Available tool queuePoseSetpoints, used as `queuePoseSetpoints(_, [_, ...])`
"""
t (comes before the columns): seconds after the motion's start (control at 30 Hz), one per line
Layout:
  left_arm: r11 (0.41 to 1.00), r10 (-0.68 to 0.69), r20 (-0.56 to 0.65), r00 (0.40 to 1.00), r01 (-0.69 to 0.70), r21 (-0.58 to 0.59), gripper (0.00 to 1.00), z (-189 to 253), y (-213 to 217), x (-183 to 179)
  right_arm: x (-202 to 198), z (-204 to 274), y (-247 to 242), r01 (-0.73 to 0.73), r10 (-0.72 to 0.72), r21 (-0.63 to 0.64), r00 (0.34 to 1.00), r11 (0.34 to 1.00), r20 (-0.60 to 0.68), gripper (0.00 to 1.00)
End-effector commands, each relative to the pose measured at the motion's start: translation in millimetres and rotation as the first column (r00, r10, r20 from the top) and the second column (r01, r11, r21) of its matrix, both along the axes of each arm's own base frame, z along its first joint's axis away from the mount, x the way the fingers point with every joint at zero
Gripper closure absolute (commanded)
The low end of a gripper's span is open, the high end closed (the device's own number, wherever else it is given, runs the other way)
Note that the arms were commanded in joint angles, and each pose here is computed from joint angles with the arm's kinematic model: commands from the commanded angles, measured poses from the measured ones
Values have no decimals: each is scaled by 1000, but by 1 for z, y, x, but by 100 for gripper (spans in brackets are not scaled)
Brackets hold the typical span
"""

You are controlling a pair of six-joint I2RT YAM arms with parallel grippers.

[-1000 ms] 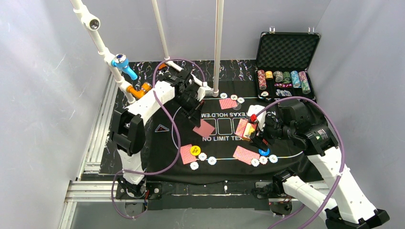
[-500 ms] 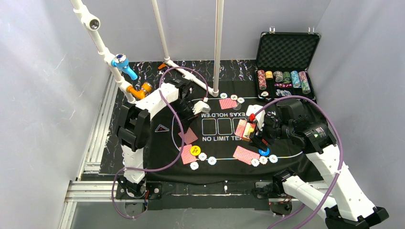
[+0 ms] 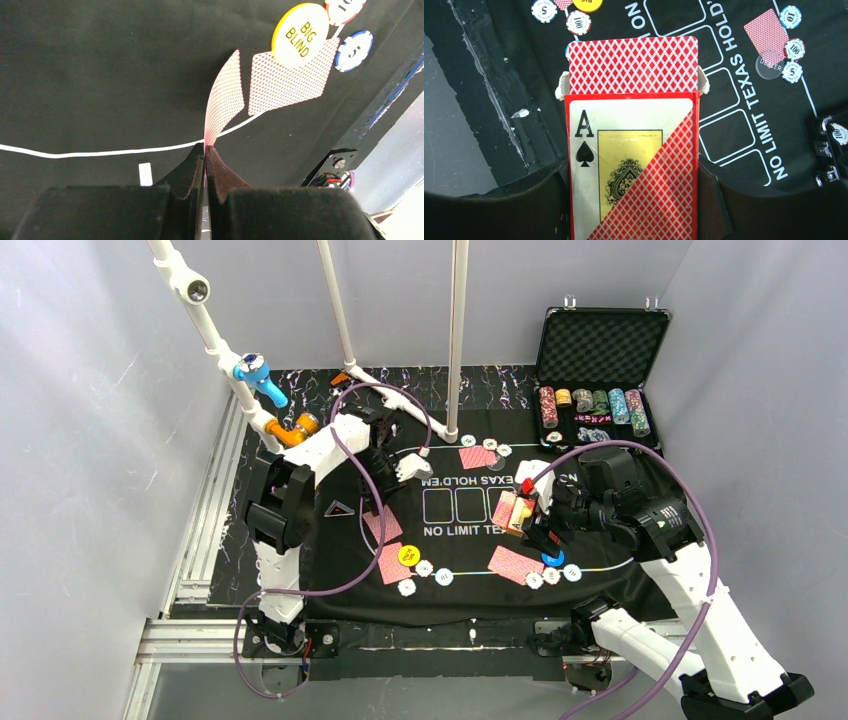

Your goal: Distribute texas hold em gaming equipment

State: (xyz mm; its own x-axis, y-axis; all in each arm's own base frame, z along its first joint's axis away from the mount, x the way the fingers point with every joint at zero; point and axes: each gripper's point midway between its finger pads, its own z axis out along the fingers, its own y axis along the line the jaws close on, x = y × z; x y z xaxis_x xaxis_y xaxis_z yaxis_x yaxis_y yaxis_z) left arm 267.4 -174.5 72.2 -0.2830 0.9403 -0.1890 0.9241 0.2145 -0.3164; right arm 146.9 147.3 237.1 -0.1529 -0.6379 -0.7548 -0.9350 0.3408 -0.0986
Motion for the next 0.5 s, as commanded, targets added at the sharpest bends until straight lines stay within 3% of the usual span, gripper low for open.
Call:
queuePoseSetpoints(0.0, [999,-26,-64,998,27,29,100,-10,5,-18,6,19,7,-19,16,47,998,999,60,99])
queuePoseSetpoints(0.47, [998,53,-156,986,-49,28,99,-16,-10,-46,6,18,9,-31,29,46,998,998,54,99])
